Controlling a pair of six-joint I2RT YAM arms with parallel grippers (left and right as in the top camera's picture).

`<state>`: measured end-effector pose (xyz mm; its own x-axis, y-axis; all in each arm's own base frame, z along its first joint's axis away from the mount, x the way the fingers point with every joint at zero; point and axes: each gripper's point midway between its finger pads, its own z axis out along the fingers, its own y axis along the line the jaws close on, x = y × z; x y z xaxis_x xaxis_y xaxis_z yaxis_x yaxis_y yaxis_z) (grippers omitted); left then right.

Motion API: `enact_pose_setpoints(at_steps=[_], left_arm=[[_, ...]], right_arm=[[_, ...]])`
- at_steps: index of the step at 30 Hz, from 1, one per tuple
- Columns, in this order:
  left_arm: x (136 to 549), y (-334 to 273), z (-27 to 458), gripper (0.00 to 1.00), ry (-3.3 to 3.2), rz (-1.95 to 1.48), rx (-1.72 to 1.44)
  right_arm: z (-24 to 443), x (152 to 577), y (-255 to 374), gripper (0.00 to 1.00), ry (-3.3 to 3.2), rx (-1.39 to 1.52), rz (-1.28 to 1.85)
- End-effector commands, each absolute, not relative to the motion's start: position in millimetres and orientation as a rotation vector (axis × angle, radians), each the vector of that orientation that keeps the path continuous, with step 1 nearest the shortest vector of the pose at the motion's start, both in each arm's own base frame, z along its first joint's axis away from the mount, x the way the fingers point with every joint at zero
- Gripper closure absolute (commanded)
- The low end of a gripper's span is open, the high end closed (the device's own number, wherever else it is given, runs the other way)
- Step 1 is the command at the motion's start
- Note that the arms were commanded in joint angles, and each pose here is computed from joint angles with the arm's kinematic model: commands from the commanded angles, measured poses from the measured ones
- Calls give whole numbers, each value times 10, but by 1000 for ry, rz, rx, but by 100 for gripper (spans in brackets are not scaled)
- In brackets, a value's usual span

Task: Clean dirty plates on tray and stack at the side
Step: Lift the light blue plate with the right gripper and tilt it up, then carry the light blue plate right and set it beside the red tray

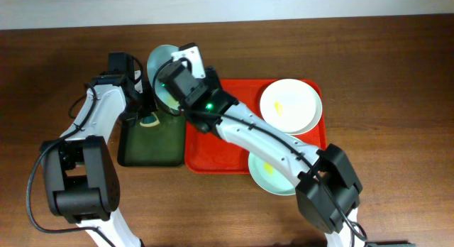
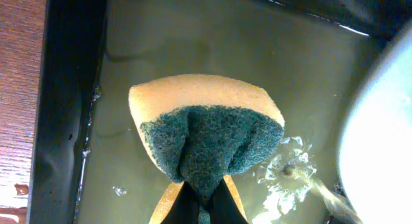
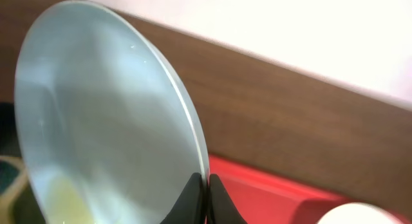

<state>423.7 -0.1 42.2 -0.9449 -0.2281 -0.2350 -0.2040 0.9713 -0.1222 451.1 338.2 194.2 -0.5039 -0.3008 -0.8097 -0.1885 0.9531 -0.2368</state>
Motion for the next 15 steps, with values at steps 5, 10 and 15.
enact_pose_setpoints(at_steps=[5,10,15], left_arm=[[4206,-5,372,100,2887,-147,-300],[4206,-4,372,100,2887,-147,-301],[4206,-5,372,100,2887,-147,-300]], right_arm=[[2779,4281,3490,96,1773,-342,-554],[3107,4131,3545,96,1671,-317,-670],[3208,4045,3591,96,1646,-271,-658]])
